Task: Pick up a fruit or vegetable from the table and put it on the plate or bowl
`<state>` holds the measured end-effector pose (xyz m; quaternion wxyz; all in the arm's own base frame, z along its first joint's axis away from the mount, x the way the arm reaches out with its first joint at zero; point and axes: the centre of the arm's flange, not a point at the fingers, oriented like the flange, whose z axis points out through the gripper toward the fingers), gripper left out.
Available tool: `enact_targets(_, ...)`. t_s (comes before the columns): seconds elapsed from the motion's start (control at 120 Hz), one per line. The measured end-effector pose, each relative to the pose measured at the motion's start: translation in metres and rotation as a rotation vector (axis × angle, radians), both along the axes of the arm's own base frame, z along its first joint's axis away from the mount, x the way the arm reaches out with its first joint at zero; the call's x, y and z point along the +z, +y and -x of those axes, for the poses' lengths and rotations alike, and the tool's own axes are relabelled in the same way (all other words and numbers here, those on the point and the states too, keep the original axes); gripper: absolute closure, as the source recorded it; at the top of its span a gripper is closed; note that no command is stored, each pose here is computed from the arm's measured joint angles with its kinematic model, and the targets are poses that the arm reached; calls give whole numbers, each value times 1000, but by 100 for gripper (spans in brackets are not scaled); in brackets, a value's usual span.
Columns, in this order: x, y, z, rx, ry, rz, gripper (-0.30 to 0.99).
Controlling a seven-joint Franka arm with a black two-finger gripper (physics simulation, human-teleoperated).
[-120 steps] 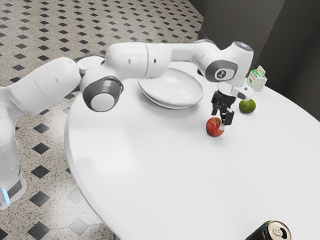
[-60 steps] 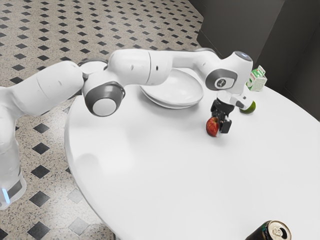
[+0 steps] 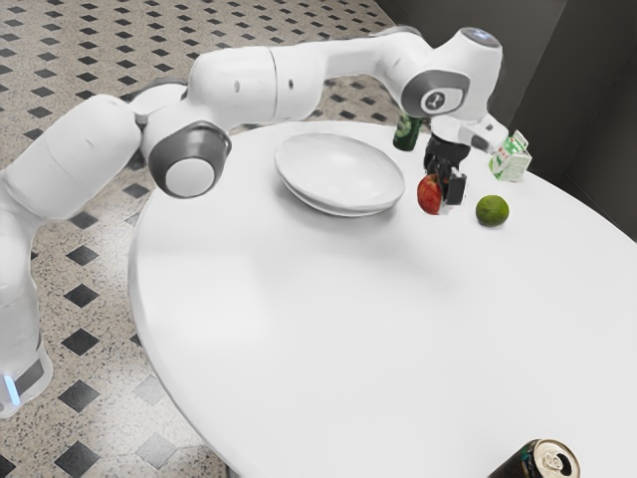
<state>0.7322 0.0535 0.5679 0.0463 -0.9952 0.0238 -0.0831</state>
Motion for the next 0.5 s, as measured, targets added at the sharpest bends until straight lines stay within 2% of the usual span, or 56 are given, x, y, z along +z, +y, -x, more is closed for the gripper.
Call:
enact_targets(0.15, 32, 70, 26, 113, -1, -56, 58)
enact_targets(0.283, 37, 139, 46, 206, 11, -64, 53)
enact_targets(0.5, 36, 175, 60, 245, 27, -46, 45)
